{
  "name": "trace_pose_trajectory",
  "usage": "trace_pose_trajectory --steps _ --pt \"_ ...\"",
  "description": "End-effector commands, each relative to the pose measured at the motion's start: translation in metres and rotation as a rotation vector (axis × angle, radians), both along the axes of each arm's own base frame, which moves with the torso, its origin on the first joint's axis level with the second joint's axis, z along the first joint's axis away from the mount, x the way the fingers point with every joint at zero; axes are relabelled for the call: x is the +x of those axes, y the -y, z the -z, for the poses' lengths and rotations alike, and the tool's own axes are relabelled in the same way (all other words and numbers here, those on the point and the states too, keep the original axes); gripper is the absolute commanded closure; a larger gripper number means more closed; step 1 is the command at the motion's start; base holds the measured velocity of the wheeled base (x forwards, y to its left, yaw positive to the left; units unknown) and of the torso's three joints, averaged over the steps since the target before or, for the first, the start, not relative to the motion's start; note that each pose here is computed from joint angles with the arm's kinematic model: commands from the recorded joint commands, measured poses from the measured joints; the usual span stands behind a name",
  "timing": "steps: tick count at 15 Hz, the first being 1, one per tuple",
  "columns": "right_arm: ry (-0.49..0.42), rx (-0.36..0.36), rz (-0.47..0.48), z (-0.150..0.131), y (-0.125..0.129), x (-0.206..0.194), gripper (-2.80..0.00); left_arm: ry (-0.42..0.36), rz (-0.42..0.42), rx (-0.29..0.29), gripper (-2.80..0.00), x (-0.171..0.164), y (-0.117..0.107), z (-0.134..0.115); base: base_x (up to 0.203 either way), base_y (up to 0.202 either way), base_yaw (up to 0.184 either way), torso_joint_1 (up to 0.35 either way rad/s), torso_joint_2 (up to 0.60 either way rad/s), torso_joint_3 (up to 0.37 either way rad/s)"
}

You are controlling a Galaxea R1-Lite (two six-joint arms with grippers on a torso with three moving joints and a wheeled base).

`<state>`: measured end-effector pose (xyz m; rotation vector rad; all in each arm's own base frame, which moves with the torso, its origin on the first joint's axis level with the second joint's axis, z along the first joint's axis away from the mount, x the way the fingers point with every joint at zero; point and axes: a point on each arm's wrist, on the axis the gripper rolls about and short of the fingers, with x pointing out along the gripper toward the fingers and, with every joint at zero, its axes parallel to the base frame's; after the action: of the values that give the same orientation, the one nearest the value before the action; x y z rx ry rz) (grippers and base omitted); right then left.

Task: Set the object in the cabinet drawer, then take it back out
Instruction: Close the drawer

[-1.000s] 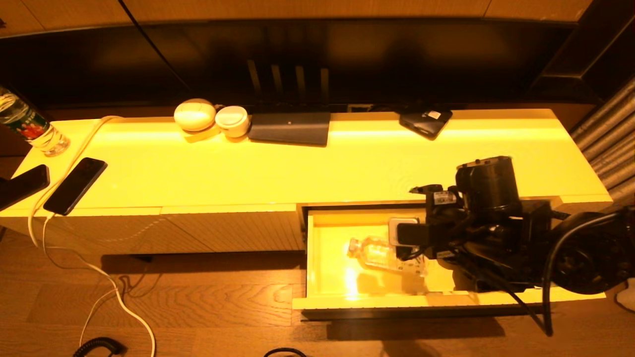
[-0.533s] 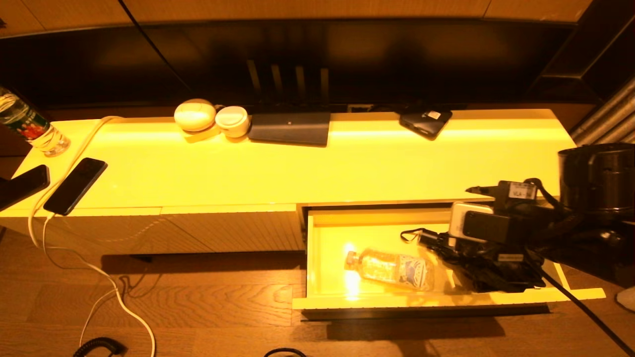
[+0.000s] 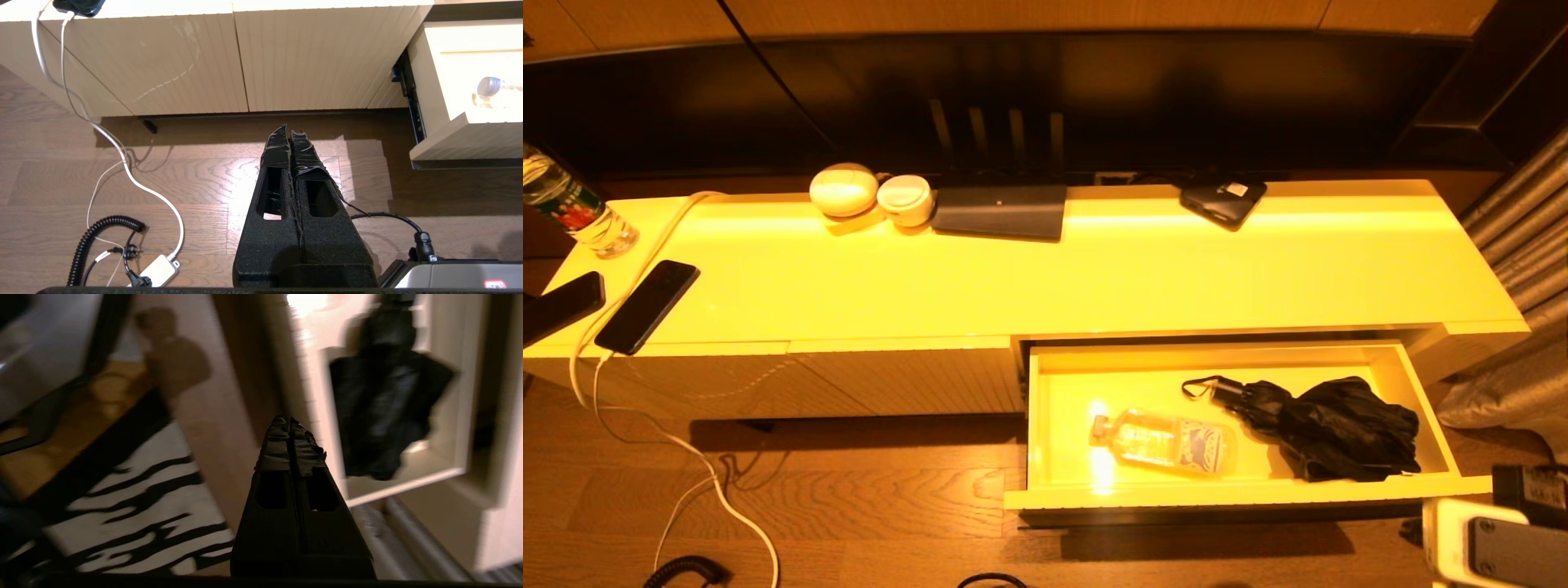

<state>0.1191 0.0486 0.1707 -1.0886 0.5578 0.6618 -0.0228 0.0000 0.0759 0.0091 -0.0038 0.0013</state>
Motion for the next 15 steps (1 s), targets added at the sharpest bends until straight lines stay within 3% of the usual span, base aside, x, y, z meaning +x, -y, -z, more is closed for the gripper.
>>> trace_pose_trajectory --steps 1,6,8,11,15 --pt "-0.115 -0.006 -0.033 0.016 0.005 -0.014 0.00 -0.001 0.000 0.000 0.00 0.000 0.000 0.000 0.000 0.000 0.000 0.000 0.00 0.000" --pt "-0.348 -0.030 -0.069 0.048 -0.005 0.005 0.00 -0.001 0.000 0.000 0.00 0.000 0.000 0.000 0.000 0.000 0.000 0.000 0.00 0.000" --pt "-0.396 -0.042 -0.066 0.060 -0.010 0.019 0.00 -0.001 0.000 0.000 0.00 0.000 0.000 0.000 0.000 0.000 0.000 0.000 0.00 0.000" --pt "-0.395 -0.041 -0.058 0.078 -0.019 0.046 0.00 -0.001 0.000 0.000 0.00 0.000 0.000 0.000 0.000 0.000 0.000 0.000 0.00 0.000" --pt "-0.323 -0.026 -0.056 0.089 -0.028 0.071 0.00 -0.001 0.000 0.000 0.00 0.000 0.000 0.000 0.000 0.000 0.000 0.000 0.00 0.000"
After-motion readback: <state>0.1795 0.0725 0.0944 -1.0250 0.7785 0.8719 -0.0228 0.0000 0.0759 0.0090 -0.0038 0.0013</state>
